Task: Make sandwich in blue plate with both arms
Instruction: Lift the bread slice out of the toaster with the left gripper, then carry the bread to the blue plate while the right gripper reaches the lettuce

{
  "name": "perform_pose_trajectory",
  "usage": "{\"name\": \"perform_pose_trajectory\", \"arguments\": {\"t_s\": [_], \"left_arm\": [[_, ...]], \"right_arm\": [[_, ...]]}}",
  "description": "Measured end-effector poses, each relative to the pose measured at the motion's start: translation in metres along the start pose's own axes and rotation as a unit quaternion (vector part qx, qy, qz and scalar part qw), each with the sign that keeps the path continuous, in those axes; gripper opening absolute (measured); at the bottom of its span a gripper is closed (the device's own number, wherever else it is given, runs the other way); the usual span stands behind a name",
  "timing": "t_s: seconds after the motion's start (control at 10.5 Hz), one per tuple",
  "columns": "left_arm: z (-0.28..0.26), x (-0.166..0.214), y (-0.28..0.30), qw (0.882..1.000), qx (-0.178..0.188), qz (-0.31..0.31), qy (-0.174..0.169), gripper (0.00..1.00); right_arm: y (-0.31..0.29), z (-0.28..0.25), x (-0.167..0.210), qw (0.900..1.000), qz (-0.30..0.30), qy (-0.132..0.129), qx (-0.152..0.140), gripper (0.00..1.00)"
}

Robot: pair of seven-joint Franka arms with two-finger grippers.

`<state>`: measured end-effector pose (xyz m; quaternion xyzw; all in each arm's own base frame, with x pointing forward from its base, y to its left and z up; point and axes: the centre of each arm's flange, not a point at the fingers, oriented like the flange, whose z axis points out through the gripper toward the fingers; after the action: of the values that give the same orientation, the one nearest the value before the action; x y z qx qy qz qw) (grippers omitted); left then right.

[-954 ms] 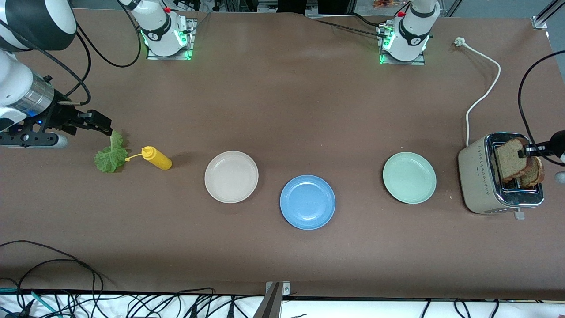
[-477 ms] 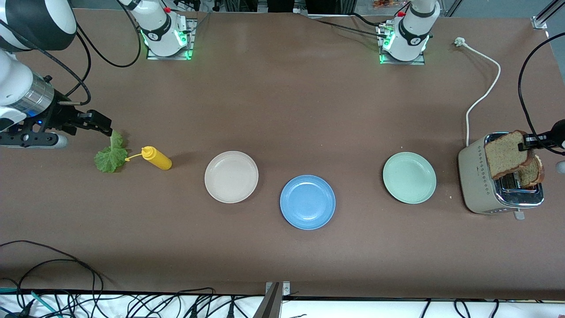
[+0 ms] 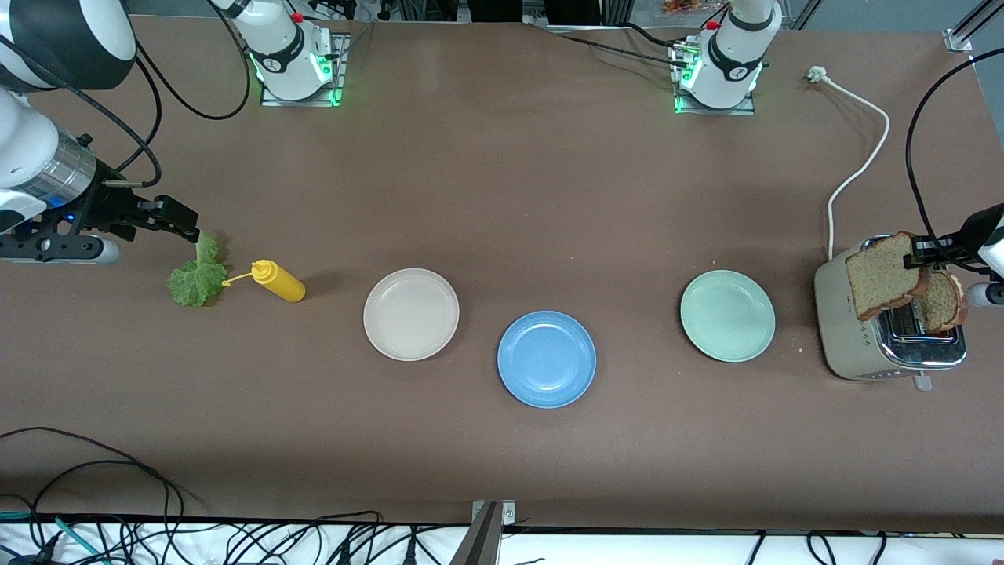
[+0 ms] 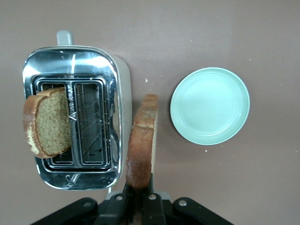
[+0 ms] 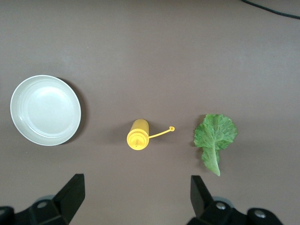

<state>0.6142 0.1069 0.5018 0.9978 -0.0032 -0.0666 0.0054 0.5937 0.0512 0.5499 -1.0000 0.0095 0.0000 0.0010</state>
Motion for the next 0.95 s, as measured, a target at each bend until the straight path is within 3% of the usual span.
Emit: {"name": "perform_pose_trajectory", "arguments": {"t_s": [0.29, 0.48, 0.76, 0.95], "left_arm": [[-0.032, -0.017, 0.020, 1.000, -0.021, 0.006, 0.016, 0.08], [-0.042, -0.025, 0.039, 0.996, -0.086, 0.007, 0.021, 0.08], [0.007, -0.015, 0.065, 0.980, -0.197, 0.000, -0.018, 0.08], [0.045, 0.005, 0.112, 0.971, -0.236, 0.017, -0.036, 0.08]], "right_arm": [[0.000, -0.001, 0.001, 1.000, 0.000, 0.006, 0.001, 1.00], [0.000, -0.002, 0.002, 1.000, 0.000, 0.011, 0.000, 1.00], [0.000, -0.002, 0.002, 1.000, -0.002, 0.011, -0.004, 1.00], [0.000, -0.003, 0.002, 1.000, -0.003, 0.012, -0.004, 1.00]]}}
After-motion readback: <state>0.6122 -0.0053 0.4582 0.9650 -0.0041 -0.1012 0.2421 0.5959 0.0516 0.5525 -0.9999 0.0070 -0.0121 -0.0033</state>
